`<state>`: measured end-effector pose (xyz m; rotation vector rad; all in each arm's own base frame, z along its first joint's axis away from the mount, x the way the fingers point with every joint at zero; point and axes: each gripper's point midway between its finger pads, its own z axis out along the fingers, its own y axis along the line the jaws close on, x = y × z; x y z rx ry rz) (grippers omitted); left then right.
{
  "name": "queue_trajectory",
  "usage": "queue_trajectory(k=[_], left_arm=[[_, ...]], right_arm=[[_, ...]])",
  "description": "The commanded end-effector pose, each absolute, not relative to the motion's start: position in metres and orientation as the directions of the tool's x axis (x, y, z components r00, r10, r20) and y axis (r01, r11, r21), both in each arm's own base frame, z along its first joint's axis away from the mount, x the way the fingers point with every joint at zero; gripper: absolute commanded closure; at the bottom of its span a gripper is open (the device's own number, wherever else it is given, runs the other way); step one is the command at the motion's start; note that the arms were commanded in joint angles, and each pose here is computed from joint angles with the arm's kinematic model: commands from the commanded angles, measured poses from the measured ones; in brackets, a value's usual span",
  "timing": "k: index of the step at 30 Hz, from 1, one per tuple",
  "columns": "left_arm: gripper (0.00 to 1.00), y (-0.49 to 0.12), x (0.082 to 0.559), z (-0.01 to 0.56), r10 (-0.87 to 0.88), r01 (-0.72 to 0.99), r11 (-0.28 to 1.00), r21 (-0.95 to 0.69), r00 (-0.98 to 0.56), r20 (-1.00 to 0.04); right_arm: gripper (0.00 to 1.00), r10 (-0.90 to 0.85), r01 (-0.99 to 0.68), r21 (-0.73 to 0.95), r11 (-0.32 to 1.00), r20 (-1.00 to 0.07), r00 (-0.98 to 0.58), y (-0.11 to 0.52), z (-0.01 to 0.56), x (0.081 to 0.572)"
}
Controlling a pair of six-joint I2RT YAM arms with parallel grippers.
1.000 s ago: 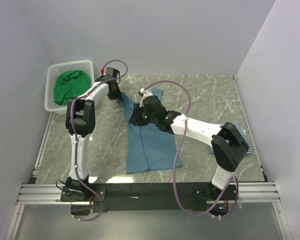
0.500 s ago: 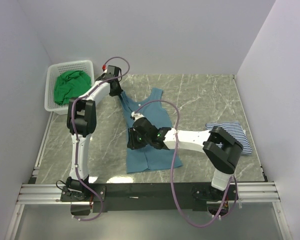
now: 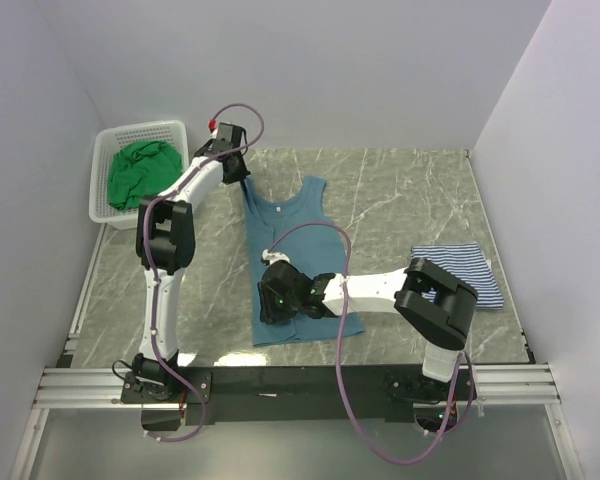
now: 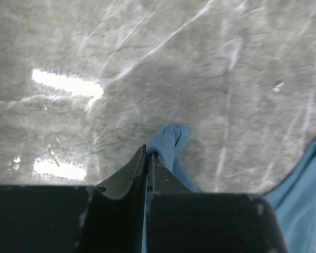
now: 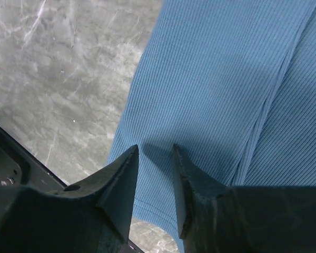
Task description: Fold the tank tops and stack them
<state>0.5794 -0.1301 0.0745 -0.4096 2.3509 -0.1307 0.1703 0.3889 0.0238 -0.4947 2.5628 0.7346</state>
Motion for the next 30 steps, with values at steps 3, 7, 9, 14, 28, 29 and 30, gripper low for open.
queue_trajectory(k=[3, 7, 9, 14, 28, 29, 30], left_arm=[[0.96, -0.148, 0.593, 0.098, -0.304, -0.209, 0.953, -0.221, -0.643, -0.702], [0.96, -0.157, 0.596, 0.098, -0.292, -0.192, 0.956, -0.220, -0.648, -0.703], [0.96, -0.159, 0.597, 0.091, -0.285, -0.193, 0.958, -0.210, -0.657, -0.698], [0.94, -0.165, 0.594, 0.064, -0.280, -0.195, 0.960, -0.200, -0.687, -0.671], [0.54, -0.191, 0.620, 0.134, -0.344, -0.100, 0.931, -0.352, -0.565, -0.750], [0.52, -0.193, 0.621, 0.143, -0.352, -0.087, 0.926, -0.367, -0.552, -0.756], [0.50, -0.196, 0.624, 0.157, -0.361, -0.063, 0.919, -0.389, -0.531, -0.767]], right_arm=[[0.63, -0.192, -0.398, 0.409, 0.821, -0.459, -0.867, 0.384, 0.008, 0.162], [0.63, -0.196, -0.396, 0.413, 0.820, -0.448, -0.873, 0.385, 0.004, 0.156], [0.63, -0.186, -0.391, 0.420, 0.819, -0.450, -0.873, 0.386, 0.005, 0.157], [0.63, -0.164, -0.374, 0.439, 0.817, -0.445, -0.881, 0.388, 0.008, 0.155], [0.44, 0.016, -0.346, 0.516, 0.784, -0.574, -0.819, 0.380, 0.076, 0.181], [0.44, 0.034, -0.337, 0.516, 0.787, -0.582, -0.812, 0.376, 0.082, 0.185], [0.44, 0.050, -0.327, 0.516, 0.791, -0.588, -0.807, 0.372, 0.087, 0.189]])
